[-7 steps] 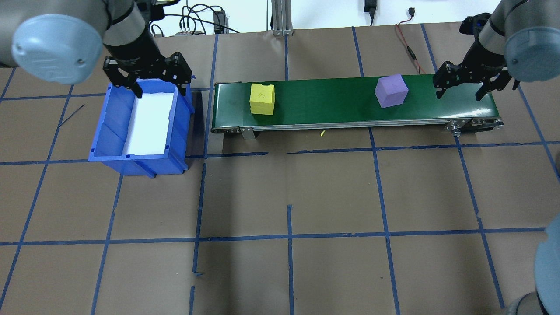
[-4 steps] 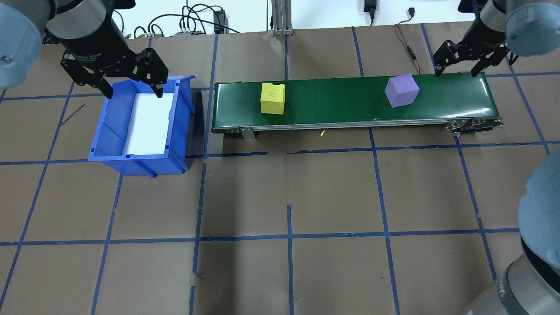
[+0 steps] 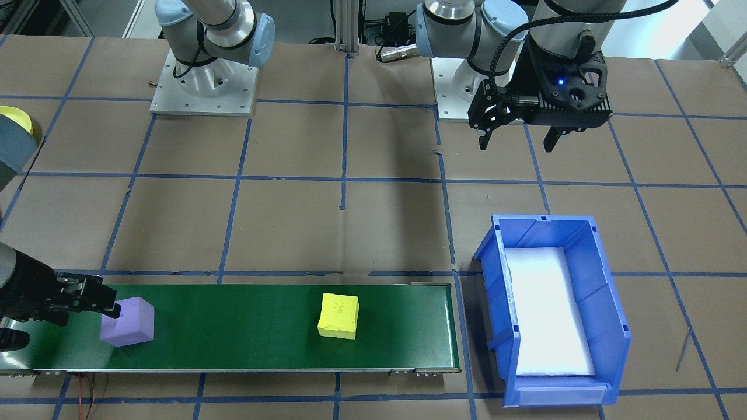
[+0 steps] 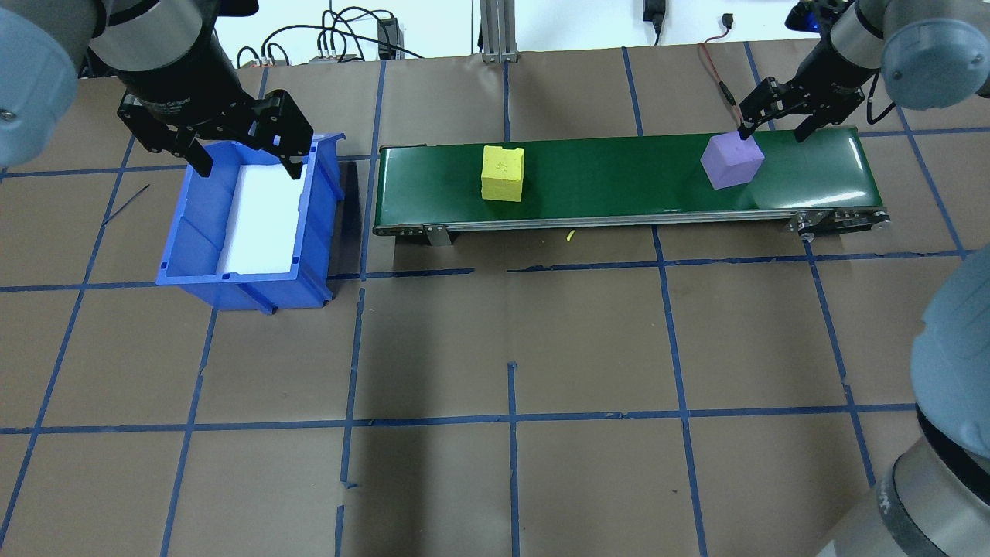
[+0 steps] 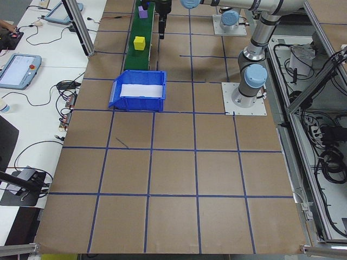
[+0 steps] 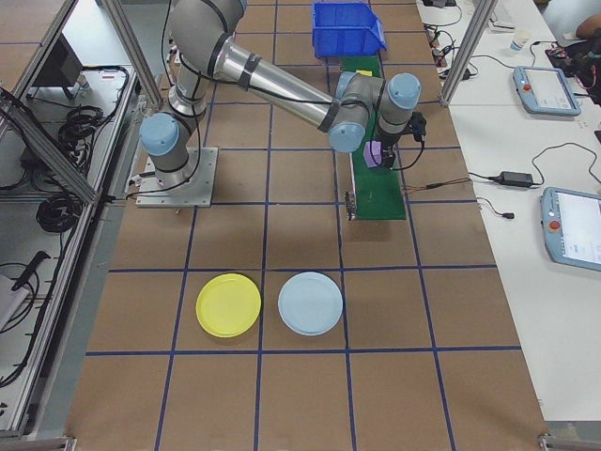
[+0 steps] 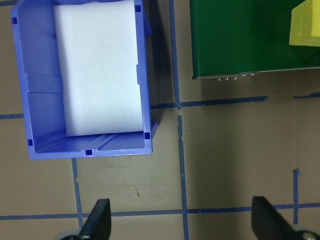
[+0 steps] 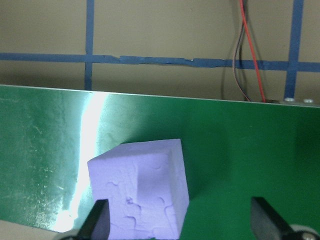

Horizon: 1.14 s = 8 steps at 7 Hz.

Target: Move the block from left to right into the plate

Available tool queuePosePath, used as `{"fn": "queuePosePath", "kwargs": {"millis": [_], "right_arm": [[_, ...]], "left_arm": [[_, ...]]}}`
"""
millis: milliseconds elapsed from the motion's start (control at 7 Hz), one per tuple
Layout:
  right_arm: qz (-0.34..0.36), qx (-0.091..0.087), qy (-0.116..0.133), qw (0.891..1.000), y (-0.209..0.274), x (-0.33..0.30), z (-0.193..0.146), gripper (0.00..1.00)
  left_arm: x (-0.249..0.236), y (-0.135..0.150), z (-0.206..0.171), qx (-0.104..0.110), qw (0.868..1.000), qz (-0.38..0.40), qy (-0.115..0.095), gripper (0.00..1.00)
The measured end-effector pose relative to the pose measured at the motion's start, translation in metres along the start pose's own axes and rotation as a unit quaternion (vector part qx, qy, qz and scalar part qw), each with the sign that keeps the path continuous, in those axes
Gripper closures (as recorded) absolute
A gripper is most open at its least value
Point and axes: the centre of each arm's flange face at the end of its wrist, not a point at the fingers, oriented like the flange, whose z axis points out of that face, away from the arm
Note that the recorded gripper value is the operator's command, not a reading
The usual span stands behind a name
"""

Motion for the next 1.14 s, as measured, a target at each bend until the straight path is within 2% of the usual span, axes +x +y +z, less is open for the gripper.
{"fn": "queuePosePath", "kwargs": {"millis": [571,714,857,1000,1143], "right_arm": [[-0.015,-0.016,-0.008,1.0,0.012,0.008,0.025,0.04],[-0.013,-0.015,0.0,1.0,0.015,0.015,0.032,0.21],[-0.011,-0.016,0.01,1.0,0.016,0.021,0.034,0.46],[-0.008,-0.016,0.016,1.0,0.017,0.025,0.035,0.59],[-0.004,-0.015,0.022,1.0,0.018,0.031,0.032,0.63]], "left_arm": [[-0.029,-0.001,-0.002,-0.005,1.0,-0.006,0.005,0.0],[-0.029,0.0,-0.002,-0.006,1.0,-0.006,0.005,0.0],[-0.029,0.0,-0.002,-0.006,1.0,-0.005,0.006,0.0],[-0.029,0.001,-0.003,-0.006,1.0,-0.005,0.006,0.0],[-0.029,0.001,-0.003,-0.006,1.0,-0.005,0.007,0.0]]}}
